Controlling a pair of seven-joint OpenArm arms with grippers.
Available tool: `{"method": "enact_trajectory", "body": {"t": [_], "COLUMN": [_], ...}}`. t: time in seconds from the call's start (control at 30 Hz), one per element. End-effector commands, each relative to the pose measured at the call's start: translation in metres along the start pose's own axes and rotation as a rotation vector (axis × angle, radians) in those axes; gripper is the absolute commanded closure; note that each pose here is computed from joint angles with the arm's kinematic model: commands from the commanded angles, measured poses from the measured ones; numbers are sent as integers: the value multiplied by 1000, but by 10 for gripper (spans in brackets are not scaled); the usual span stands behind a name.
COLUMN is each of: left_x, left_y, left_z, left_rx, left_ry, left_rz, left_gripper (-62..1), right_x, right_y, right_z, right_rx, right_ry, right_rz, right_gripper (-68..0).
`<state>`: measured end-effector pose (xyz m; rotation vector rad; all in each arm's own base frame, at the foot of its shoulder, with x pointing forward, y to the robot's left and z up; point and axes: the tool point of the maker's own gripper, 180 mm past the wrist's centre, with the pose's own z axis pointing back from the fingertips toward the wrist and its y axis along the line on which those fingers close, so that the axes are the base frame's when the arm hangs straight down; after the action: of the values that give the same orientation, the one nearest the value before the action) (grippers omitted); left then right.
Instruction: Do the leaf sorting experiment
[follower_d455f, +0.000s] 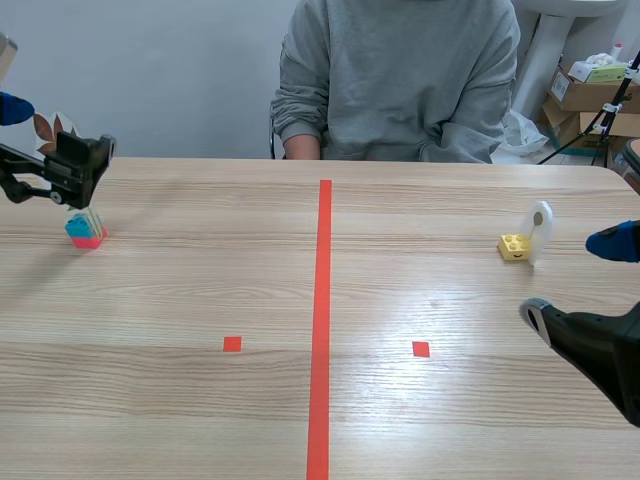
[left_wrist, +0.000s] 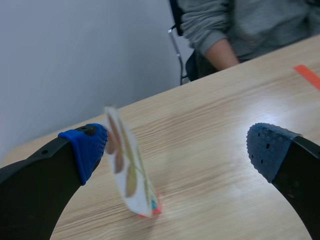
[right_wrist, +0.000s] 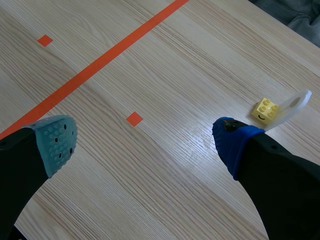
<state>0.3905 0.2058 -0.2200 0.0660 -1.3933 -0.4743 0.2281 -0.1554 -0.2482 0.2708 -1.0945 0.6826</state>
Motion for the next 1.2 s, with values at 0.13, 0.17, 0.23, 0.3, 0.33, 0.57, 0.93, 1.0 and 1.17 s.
{"method": "enact_trajectory", "body": {"t": [0.13, 0.17, 0.23, 0.3, 0.33, 0.57, 0.93, 1.0, 1.17], "left_x": [15, 17, 19, 20, 20, 19, 10, 11, 12], "left_y": [-65, -78, -100, -119, -127, -166, -174, -174, -174], "left_z": [52, 61, 78, 93, 99, 137, 148, 147, 146], "left_rx": [-172, -207, -265, -310, -330, -432, -452, -443, -427], "left_ry": [-18, -17, -11, -1, 6, 50, 92, 89, 85], "left_rz": [-100, -104, -105, -92, -83, -25, -2, 7, 32], "left_gripper": [-598, -598, -598, -598, -598, -598, -598, -598, -598], "right_x": [7, 7, 7, 7, 7, 7, 7, 7, 7], "right_y": [-4, -4, -4, -4, -4, -4, -4, -4, -4], "right_z": [0, 0, 0, 0, 0, 0, 0, 0, 0], "right_rx": [-4, -4, -3, -3, -3, -3, -4, -3, -3], "right_ry": [-22, -22, -22, -22, -22, -22, -22, -22, -22], "right_rz": [16, 16, 16, 16, 16, 16, 16, 16, 15], "right_gripper": [-549, -549, -549, -549, -549, -549, -549, -549, -549]}}
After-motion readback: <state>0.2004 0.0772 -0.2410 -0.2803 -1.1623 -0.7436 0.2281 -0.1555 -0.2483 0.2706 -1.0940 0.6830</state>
